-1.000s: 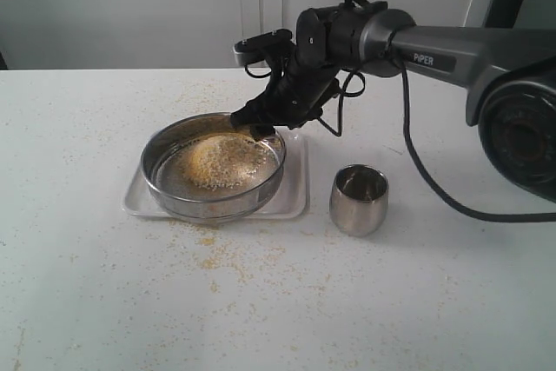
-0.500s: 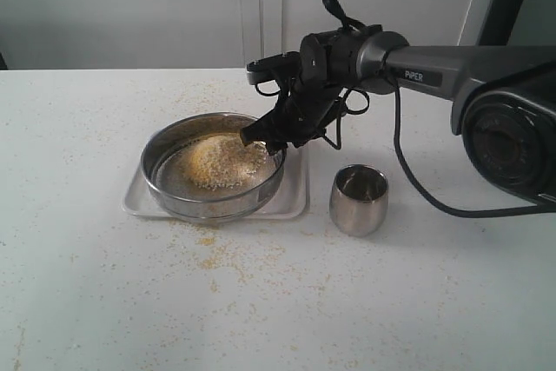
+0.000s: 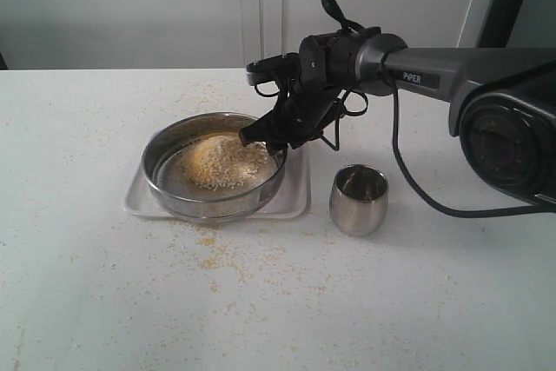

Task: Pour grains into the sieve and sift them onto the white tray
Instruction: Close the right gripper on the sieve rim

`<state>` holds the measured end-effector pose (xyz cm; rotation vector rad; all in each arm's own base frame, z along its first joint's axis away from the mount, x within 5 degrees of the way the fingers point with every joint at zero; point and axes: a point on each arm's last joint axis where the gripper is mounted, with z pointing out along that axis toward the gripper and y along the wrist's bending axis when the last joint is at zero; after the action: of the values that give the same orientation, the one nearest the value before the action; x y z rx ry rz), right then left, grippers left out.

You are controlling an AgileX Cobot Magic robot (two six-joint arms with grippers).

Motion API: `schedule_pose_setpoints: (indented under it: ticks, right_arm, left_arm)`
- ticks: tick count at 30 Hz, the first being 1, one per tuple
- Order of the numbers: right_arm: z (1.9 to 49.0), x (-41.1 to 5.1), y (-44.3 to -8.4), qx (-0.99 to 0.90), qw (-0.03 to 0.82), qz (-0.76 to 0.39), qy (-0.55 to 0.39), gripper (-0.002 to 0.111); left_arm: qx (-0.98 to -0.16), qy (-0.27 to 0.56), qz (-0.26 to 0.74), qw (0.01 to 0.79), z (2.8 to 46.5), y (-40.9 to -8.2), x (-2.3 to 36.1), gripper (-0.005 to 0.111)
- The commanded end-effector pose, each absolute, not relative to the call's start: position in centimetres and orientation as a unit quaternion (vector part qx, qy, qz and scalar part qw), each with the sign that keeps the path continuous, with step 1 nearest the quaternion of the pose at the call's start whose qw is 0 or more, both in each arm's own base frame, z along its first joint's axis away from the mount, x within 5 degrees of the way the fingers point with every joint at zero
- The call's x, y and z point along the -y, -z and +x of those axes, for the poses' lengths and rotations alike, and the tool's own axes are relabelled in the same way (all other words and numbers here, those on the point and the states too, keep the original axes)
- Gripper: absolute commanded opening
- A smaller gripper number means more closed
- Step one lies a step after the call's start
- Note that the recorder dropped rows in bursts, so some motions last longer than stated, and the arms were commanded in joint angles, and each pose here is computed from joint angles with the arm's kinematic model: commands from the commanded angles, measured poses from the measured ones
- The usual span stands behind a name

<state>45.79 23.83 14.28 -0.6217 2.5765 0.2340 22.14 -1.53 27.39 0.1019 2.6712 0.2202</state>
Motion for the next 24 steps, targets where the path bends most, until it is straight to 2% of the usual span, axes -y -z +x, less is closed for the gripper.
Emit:
schedule_pose_setpoints:
  ticks: [1,10,13,17,24]
  right_arm:
    - [45.7,-23.7,-14.1,-0.942,0.231,-0.229,-0.08,0.034]
    - [45.5,-23.5,-13.3,-0.943,0.213,-0.245,-0.068,0.031]
    - [45.5,-23.5,-12.9,-0.945,0.207,-0.246,-0.066,0.023]
    - [45.6,-23.5,-13.0,-0.944,0.211,-0.245,-0.067,0.001]
    - [45.5,-23.5,-13.1,-0.944,0.21,-0.246,-0.067,0.0]
  left_arm:
    - [-0.971,-0.083,0.033,0.222,21.8,-27.3,1.4,0.0]
    - [-0.971,-0.083,0.033,0.222,21.8,-27.3,1.4,0.0]
    - [-0.971,-0.083,0.033,0.222,21.8,-27.3,1.4,0.0]
    - [-0.971,-0.083,0.033,0.222,21.8,-27.3,1.4,0.0]
    - [-0.971,-0.083,0.033,0.222,21.8,-27.3,1.4,0.0]
